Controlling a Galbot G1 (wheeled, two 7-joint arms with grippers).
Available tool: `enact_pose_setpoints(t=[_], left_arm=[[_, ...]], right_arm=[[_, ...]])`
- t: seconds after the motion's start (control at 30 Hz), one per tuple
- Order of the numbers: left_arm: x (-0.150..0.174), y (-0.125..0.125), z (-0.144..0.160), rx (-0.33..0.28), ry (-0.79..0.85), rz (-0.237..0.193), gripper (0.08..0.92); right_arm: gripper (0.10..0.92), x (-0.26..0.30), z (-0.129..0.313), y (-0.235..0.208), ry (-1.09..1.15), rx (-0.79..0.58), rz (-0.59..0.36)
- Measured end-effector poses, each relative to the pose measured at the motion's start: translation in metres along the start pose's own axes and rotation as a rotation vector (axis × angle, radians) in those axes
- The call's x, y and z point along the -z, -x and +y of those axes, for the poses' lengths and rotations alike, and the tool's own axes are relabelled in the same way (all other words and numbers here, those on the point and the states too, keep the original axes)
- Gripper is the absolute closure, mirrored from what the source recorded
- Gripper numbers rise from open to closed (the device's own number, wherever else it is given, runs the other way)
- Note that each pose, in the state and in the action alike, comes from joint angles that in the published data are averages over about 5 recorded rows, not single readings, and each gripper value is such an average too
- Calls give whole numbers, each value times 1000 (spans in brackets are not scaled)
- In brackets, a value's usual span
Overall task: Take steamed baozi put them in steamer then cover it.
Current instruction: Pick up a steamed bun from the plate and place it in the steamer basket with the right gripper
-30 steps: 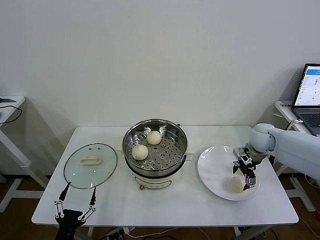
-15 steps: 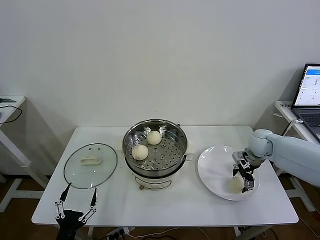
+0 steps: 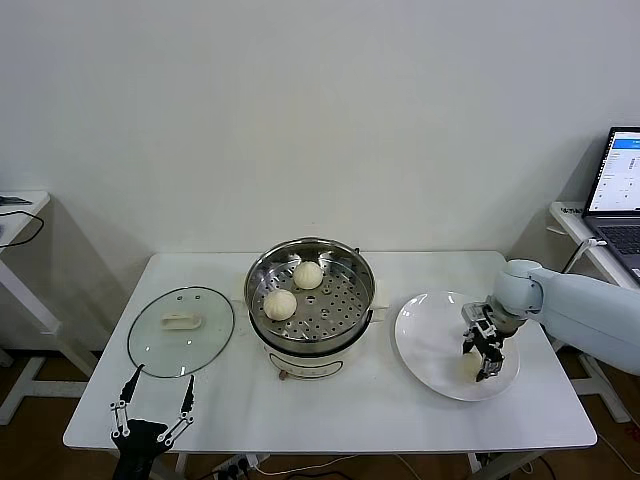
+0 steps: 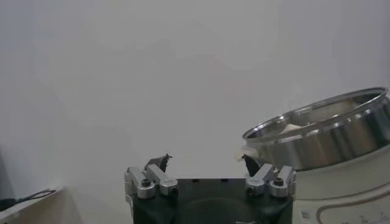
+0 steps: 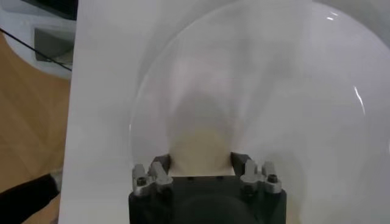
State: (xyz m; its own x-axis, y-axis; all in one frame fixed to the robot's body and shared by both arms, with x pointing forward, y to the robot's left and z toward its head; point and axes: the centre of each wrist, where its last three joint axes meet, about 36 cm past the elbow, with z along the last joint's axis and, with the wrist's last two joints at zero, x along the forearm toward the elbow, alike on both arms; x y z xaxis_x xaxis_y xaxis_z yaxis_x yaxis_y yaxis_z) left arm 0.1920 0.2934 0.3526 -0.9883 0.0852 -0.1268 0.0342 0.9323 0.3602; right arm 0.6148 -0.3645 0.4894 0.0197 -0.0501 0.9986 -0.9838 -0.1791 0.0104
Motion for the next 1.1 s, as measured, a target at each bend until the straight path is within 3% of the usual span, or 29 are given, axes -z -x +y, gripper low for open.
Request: enact_pose_setpoints(t=[0.23,0.57,0.8,1.1], left_arm=[[2,3,-1,-10,-3,-9,177],[4,3,0,-19,-1,-11,177],[4,3,0,-20,-1,-11,177],[4,2,2,-15,0,-11,177]], right_arm=[[354,37,-30,-78,-156,-88,-28],[353,135,-65,-195,-587,-245,-33],[360,213,-64,-219,-932,-268,-18],[360,287,-52,-204,-1311,-236,18]])
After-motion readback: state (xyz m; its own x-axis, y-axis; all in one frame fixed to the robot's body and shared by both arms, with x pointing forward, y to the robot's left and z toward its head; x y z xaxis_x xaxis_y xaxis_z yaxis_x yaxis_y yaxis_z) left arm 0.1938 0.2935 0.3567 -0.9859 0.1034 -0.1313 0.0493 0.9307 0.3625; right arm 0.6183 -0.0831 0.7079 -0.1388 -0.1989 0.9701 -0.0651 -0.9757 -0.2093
